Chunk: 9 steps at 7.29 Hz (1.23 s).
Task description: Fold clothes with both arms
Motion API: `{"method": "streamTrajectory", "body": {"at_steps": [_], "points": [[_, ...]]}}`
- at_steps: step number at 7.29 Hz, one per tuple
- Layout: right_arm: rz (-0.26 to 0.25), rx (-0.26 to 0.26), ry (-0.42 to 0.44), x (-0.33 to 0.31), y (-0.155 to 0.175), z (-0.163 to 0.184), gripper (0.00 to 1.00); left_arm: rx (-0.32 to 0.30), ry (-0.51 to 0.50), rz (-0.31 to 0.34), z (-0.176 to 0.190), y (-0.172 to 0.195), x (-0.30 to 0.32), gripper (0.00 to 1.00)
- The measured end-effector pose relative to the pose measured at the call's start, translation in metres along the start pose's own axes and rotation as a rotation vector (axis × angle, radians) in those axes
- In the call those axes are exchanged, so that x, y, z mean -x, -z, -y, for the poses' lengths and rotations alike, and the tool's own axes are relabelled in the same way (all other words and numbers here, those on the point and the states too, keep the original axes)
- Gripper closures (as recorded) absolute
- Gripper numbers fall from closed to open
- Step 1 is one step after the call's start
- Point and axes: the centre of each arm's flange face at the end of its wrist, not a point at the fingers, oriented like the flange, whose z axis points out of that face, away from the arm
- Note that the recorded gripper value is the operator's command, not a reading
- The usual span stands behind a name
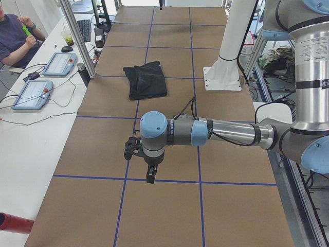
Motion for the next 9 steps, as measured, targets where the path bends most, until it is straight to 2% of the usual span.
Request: {"method": "streamTrajectory", "body": {"at_steps": [2,4,7,9], "points": [[0.003,-0.025,-0.058,-0.029,0.014,-0.014,0.01,-0.019,-0.008,-0.041,0.003,0.005,-0.006,0.00],[0.004,-0.050,-0.127,-0.062,0.026,-0.047,0.00,-0.033,-0.019,-0.100,0.004,0.008,-0.014,0.00],[0.005,-0.053,-0.159,-0.067,0.029,-0.070,0.00,-0.037,-0.024,-0.112,0.004,0.009,-0.016,0.00],[0.035,-0.053,-0.160,-0.064,0.029,-0.071,0.00,-0.042,-0.029,-0.112,0.006,0.011,-0.018,0.00]]}}
